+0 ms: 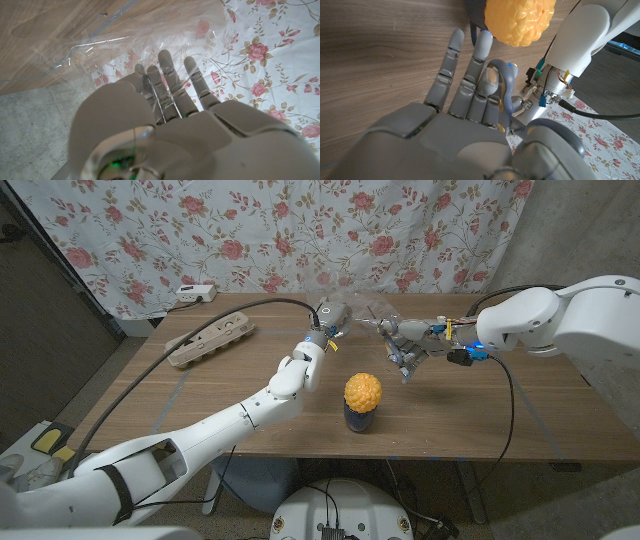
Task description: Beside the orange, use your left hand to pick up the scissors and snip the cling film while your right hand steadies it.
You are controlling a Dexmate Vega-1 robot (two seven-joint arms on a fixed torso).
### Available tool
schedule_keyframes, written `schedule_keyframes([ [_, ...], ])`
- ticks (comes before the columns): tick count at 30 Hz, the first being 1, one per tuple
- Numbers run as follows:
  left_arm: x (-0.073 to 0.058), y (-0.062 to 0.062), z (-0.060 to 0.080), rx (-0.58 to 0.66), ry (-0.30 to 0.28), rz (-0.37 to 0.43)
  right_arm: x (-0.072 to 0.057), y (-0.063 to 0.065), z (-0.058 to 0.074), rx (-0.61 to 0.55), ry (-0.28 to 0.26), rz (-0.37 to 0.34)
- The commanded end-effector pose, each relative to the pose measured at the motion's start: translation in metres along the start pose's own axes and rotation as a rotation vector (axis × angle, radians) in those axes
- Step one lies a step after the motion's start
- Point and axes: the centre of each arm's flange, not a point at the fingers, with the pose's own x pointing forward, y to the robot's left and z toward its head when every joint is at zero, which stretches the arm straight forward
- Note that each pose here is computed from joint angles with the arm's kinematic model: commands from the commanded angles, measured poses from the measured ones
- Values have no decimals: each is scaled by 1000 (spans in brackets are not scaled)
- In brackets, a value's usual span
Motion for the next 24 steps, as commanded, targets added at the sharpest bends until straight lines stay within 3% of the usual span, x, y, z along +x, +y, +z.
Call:
schedule_keyframes([
  [1,-1,-2,5,4,-2,-7,-4,4,0,-5,-16,7],
  [24,2,-3,4,16,-11,-7,0,3,-3,14,-25,-6],
])
